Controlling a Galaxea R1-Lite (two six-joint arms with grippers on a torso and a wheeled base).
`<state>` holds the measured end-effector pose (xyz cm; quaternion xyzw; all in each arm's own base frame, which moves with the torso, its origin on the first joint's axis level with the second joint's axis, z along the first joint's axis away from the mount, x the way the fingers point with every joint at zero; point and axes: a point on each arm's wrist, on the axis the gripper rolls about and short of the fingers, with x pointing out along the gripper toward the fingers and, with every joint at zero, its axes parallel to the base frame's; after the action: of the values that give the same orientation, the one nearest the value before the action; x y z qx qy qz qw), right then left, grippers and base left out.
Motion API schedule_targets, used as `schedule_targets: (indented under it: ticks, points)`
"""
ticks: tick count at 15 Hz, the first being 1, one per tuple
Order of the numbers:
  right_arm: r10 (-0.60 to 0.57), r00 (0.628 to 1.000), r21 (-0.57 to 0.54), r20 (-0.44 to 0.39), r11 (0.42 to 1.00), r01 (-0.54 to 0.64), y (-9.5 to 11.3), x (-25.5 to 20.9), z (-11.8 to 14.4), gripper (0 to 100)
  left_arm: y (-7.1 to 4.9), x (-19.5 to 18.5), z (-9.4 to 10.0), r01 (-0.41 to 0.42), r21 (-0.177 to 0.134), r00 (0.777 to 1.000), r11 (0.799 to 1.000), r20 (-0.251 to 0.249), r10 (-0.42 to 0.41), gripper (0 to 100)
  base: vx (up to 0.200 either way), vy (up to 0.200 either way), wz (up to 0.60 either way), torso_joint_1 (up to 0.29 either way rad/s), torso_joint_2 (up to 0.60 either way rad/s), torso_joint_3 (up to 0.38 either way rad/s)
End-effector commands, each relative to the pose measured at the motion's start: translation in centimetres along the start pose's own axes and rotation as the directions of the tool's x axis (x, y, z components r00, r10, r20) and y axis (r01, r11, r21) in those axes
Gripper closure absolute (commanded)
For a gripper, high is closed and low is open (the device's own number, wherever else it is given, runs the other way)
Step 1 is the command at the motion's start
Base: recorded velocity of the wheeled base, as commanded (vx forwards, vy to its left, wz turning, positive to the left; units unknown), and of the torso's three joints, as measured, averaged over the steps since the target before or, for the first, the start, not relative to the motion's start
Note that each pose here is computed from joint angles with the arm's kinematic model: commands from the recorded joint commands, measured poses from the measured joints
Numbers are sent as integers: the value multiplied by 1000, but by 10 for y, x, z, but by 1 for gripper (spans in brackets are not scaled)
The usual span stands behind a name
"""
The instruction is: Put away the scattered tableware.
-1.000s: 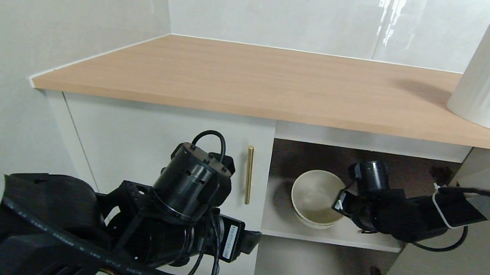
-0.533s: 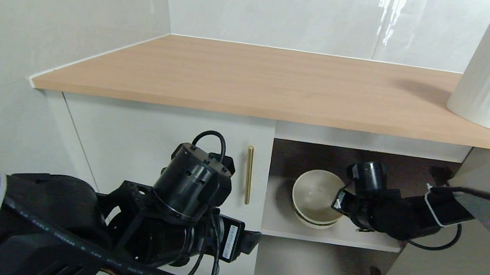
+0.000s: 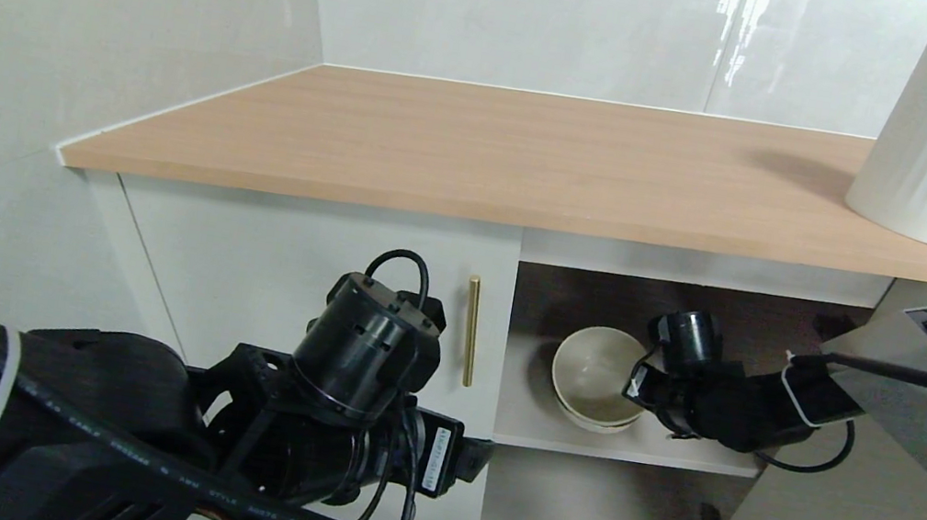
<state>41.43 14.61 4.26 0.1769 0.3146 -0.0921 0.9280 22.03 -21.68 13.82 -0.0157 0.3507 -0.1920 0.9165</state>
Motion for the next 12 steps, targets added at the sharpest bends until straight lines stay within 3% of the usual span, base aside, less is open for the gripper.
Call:
schedule_targets:
  ticks: [1,3,4,12]
  points:
    - [-3,1000,-1,-4,1000,3,0,2,-2,100,0,1,0,0,0,1000,1000,-1,0,0,0,0,0,0,0,0]
    - [-3,1000,-1,-4,1000,3,0,2,-2,100,0,0,0,1,0,1000,1000,1,-1,0,0,0,0,0,0,0]
    - [-3,1000,-1,-4,1000,3,0,2,-2,0,0,0,0,0,0,1000,1000,0,0,0,0,0,0,0,0,0]
    - [7,1000,-4,-4,1000,-7,2,-3,-1,0,0,0,1,0,-3,1000,1000,2,0,0,0,0,0,0,0,0]
